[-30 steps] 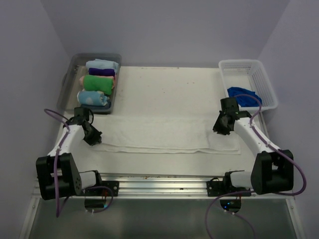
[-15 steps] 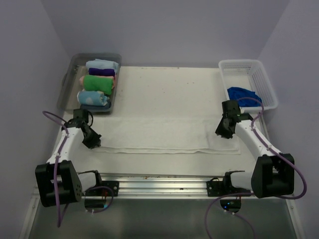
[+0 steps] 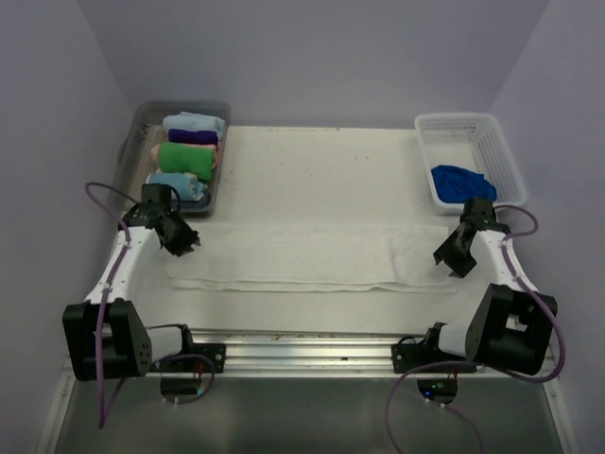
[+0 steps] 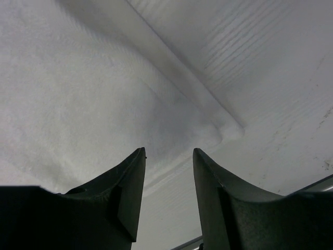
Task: Roll the towels
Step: Fold the towel
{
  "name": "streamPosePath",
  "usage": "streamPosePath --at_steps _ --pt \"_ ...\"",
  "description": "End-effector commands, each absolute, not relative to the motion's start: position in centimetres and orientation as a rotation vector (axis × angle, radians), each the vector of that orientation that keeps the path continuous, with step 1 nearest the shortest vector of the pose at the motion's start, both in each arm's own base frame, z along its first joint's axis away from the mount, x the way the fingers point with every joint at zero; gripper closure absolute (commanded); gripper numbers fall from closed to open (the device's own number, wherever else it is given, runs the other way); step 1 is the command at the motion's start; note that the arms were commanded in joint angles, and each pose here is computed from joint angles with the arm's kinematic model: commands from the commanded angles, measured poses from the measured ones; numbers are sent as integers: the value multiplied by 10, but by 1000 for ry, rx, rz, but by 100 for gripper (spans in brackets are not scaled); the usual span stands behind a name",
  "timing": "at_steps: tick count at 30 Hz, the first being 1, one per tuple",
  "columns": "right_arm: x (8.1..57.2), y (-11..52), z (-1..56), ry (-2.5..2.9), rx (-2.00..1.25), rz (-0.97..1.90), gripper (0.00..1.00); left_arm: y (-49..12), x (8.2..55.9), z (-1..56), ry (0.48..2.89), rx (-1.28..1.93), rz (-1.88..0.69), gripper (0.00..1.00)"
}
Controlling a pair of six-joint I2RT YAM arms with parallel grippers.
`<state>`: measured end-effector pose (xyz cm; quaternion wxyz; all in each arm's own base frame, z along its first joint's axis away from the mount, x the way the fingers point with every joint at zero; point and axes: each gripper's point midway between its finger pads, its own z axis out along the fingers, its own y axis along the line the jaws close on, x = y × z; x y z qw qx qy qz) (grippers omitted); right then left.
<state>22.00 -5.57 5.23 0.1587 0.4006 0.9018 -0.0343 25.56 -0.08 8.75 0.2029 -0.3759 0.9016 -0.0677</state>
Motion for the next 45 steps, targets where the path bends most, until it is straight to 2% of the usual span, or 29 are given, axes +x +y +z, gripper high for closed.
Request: streamPosePath --at_steps 1,6,13,15,16,19,24,33,45 --pt "243 -76 66 2550 1077 -192 51 -15 290 100 2489 -910 -229 72" --pt "250 -86 51 2622 1035 -264 39 -27 287 74 2567 -890 -237 73" --pt "246 -76 7 2724 1067 -216 42 -28 274 39 2657 -939 -203 77" --pt "244 -74 -1 2735 1078 -209 56 -28 272 35 2672 -941 -204 77" --pt "243 -73 -3 2737 1080 -205 71 -27 271 33 2675 -942 -202 77" --pt "240 -74 1 2714 1085 -215 100 -25 268 28 2681 -958 -196 77" --pt "246 -82 49 2555 1045 -227 100 -31 263 16 2700 -975 -230 77" --pt "249 -63 133 2366 934 -86 100 -55 243 -8 2766 -980 -297 78" --pt "287 38 225 2241 652 183 100 -82 232 -24 2837 -931 -349 79"
